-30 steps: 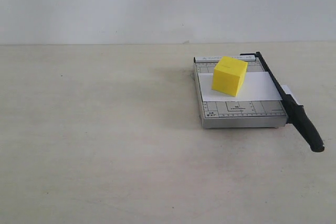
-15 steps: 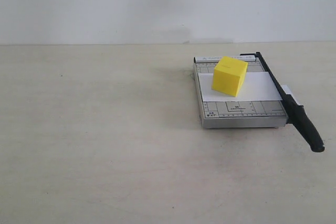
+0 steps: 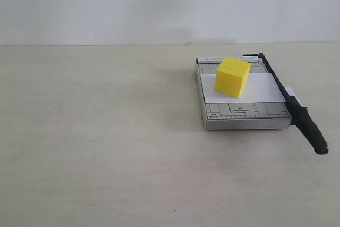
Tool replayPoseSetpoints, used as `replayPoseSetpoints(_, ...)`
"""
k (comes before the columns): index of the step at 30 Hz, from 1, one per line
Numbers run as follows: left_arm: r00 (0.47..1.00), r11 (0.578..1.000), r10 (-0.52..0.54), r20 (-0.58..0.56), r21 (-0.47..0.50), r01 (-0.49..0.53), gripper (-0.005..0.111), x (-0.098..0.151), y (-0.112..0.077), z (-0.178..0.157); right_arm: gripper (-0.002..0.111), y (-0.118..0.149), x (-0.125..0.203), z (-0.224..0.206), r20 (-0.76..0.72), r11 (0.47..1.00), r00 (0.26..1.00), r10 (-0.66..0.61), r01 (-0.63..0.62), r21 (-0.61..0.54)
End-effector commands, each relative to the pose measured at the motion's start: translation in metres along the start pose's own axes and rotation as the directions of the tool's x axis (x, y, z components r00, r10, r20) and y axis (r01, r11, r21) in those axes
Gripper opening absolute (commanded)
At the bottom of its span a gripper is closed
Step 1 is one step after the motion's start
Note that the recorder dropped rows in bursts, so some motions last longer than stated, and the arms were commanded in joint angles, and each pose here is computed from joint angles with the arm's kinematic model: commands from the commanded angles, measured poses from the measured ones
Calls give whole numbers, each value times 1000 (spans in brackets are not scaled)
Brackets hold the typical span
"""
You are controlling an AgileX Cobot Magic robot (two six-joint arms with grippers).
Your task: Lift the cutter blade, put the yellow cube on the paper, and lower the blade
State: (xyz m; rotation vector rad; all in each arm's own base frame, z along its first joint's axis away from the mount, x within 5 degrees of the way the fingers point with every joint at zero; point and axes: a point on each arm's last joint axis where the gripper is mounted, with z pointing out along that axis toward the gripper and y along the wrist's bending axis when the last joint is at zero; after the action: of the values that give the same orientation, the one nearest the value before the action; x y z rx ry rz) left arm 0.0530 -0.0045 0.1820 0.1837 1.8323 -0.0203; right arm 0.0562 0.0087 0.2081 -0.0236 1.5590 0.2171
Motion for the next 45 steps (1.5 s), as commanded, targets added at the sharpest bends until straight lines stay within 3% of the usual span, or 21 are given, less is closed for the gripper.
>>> replayPoseSetpoints(1, 1000, 1000, -14, -7, 4, 14, 4, 2, 0, 0, 0, 0, 1, 0, 8, 1000, 1000, -4, 4, 0)
replayPoseSetpoints(14, 1000, 1000, -11, -7, 4, 11, 4, 2, 0, 0, 0, -1, 8, -1, -68, 997, 994, -83, 84, 1)
replayPoseSetpoints(45, 1000, 1000, -11, -6, 4, 11, 4, 2, 0, 0, 0, -1, 8, -1, -75, 997, 995, -73, 73, 2)
